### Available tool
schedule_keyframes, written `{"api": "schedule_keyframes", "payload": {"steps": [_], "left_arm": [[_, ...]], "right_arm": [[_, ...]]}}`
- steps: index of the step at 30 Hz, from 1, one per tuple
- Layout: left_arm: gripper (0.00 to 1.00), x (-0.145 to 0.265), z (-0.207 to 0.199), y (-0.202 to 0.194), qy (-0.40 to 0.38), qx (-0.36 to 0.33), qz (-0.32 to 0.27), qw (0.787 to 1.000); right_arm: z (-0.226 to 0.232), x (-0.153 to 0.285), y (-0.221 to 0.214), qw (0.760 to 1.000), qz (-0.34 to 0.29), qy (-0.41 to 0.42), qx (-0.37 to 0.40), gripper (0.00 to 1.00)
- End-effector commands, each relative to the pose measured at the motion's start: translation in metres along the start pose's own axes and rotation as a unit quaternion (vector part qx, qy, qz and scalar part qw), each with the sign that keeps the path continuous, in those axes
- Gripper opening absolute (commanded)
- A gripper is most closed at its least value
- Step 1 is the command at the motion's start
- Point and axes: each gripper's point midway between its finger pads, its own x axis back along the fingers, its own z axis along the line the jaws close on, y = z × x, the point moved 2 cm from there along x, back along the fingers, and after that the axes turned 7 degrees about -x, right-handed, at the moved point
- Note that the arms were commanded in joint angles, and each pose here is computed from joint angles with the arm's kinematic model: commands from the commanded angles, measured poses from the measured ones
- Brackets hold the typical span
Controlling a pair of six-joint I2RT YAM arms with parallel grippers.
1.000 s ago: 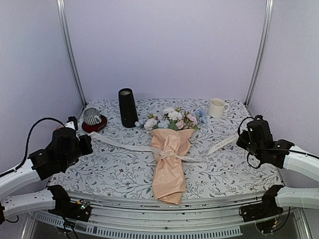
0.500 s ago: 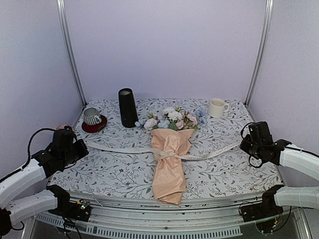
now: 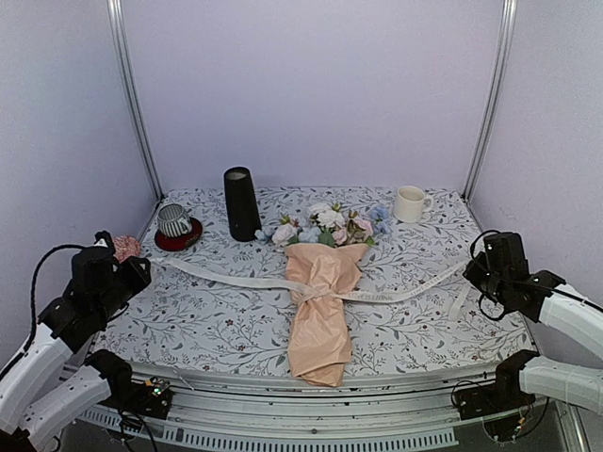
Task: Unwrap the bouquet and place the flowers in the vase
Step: Untie the ribbon from the tied bouquet.
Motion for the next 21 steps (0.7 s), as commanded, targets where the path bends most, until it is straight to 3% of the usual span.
{"api": "schedule_keyframes", "payload": {"steps": [1, 4, 10, 15, 18, 21], "left_arm": [[0.44, 0.015, 0.014, 0.020, 0.043, 0.027, -0.035, 0.998], [0.54, 0.024, 0.030, 0.026, 0.092, 0.059, -0.051, 0.993], [0.60, 0.035, 0.046, 0.035, 0.142, 0.096, -0.077, 0.982], [0.60, 0.024, 0.008, 0.039, 0.030, 0.038, -0.068, 0.997], [0.61, 0.021, -0.017, 0.040, -0.046, 0.017, -0.069, 0.996], [0.61, 0.020, -0.022, 0.038, -0.064, 0.016, -0.069, 0.995]], "right_arm": [[-0.004, 0.009, 0.013, 1.000, -0.022, -0.016, 0.002, 0.52], [-0.003, 0.016, 0.021, 0.999, -0.032, -0.015, -0.001, 0.55], [0.003, 0.030, 0.036, 0.998, -0.054, 0.002, -0.010, 0.55], [0.017, 0.038, 0.041, 0.998, -0.054, 0.038, 0.019, 0.57], [0.014, 0.043, 0.049, 0.997, -0.067, 0.024, 0.021, 0.65], [0.008, 0.050, 0.060, 0.996, -0.087, 0.001, 0.020, 0.70]]}}
